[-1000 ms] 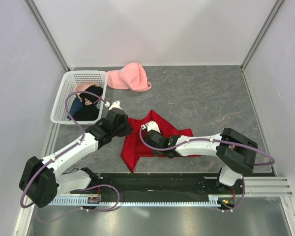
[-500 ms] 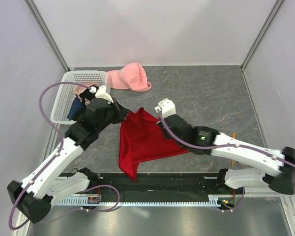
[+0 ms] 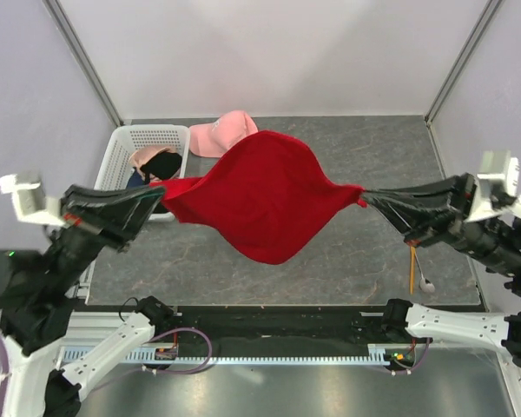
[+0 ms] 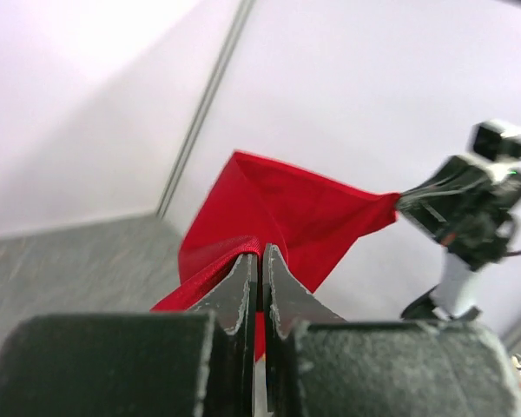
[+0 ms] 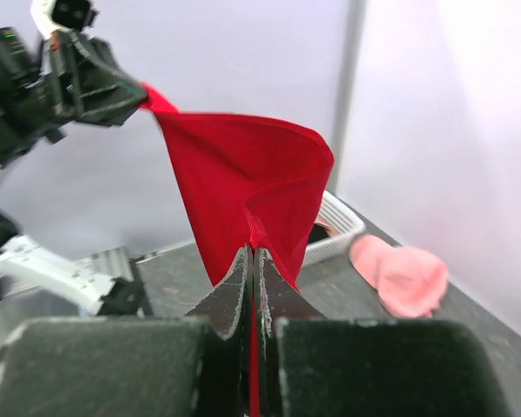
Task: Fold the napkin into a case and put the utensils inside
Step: Flatten out the crumpled napkin at the center of the board.
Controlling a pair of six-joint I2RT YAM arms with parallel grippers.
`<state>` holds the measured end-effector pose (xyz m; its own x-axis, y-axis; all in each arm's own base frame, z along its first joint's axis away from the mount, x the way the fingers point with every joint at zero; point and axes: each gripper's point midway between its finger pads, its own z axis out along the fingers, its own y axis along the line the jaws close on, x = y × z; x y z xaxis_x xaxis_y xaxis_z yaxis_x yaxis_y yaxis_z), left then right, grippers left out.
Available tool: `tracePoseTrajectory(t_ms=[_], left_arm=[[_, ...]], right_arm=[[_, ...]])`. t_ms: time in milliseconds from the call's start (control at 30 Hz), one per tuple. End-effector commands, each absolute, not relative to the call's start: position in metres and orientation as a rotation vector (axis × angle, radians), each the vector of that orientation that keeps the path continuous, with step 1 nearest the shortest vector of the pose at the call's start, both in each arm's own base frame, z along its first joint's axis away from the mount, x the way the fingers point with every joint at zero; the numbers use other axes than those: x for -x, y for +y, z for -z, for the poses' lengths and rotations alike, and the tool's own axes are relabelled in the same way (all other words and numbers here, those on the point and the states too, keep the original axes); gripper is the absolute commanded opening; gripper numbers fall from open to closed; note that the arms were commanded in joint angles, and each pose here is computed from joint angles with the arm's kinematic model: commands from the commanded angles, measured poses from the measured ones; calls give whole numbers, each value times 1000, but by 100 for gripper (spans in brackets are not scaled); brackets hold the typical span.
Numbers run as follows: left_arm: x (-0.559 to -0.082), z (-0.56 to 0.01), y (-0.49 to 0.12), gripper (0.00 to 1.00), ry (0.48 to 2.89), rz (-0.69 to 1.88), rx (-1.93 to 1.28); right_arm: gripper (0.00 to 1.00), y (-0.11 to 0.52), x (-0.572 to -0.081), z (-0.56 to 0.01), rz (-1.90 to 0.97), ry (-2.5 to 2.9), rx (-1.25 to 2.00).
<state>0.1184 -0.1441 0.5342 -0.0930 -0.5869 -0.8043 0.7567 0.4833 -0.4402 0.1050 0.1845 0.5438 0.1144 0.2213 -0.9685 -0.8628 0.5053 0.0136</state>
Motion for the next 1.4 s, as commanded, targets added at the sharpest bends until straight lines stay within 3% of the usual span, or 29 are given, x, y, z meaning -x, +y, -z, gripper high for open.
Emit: tracePoseTrajectory(t_ms=[0,100,200,367,500,533,600,800,933,1100,1367], left_arm=[[-73,-568,-130,2,1029,1133,-304],[-68,-572,-121,2,992,1117,-284],[-92,-559,-125,2,1053,1091,-222],[-203,-472,-136,2,1430,907,126],[-276,-390,-143,2,1673,635,251],[-291,-369,-146,2,1720,575,266],[-326,-326,-144,2,1821,438,335],[-394,-239,-137,2,1950,352,499],[-434,-179,-133,2,2032,259,536],[-481,-160,-141,2,2056,244,485],[-513,-129,-132,2,2174,148,455]], right_arm=[[0,185,-66,-557,-998,1016,826],[0,179,-74,-558,-968,1024,768],[0,181,-117,-536,-828,1175,622],[0,155,-210,-467,-283,1455,282],[0,150,-253,-443,-109,1480,202],[0,130,-285,-429,-39,1518,147],[0,138,-315,-413,-165,1551,185],[0,133,-428,-306,-85,1789,211],[0,144,-483,-272,-109,1849,228],[0,169,-538,-213,-176,1942,247],[3,160,-583,-185,-157,1991,168]])
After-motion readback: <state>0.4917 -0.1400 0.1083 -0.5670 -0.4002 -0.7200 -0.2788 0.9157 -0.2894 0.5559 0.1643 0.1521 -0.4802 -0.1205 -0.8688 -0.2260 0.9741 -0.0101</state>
